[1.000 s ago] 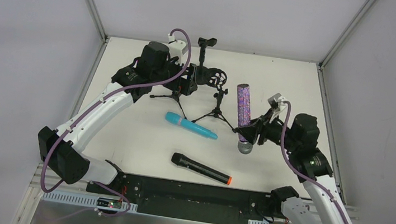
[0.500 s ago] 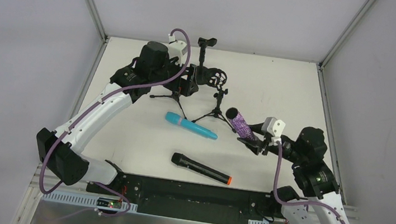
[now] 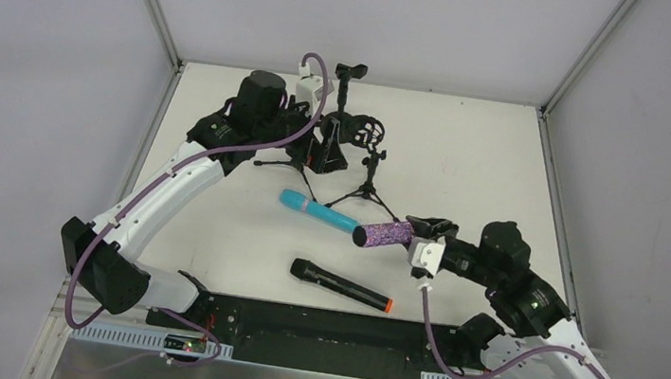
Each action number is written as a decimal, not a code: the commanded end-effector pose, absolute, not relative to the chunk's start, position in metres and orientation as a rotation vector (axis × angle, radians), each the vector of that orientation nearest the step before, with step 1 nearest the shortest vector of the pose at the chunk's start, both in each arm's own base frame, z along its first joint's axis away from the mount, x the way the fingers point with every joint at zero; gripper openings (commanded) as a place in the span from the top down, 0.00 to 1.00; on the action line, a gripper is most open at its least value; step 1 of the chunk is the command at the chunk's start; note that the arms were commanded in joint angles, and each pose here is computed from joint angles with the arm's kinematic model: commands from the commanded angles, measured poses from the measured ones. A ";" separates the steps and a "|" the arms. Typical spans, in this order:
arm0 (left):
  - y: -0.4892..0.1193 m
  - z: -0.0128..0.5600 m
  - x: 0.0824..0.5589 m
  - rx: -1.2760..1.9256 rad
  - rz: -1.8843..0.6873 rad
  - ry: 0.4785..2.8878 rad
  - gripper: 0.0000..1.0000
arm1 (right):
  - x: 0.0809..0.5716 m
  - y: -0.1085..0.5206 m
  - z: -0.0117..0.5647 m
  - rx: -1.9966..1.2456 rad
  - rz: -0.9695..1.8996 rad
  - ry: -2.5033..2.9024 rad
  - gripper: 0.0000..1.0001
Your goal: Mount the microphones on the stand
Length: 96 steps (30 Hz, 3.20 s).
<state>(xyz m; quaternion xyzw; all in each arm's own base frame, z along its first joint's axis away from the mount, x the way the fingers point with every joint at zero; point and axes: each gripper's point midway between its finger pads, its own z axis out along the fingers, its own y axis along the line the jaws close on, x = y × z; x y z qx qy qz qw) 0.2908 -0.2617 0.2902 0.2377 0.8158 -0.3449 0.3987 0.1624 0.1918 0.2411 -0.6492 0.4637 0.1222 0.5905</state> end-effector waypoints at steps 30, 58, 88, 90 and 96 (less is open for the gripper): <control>-0.356 0.284 0.182 1.165 -1.408 1.971 0.06 | 0.229 0.194 0.310 -1.622 -0.986 0.497 1.00; -0.367 0.253 0.170 1.271 -1.437 2.068 1.00 | 0.225 0.186 0.322 -1.609 -1.005 0.487 0.99; -0.290 0.273 0.276 0.768 -0.543 1.951 1.00 | 0.174 0.231 0.235 -1.350 0.148 1.238 0.01; -0.284 0.281 0.278 0.742 -0.530 1.902 1.00 | 0.174 0.234 0.238 -1.242 0.227 1.320 0.01; -0.267 0.309 0.280 0.653 -0.504 1.697 1.00 | 0.182 0.231 0.249 -0.882 0.382 1.552 0.01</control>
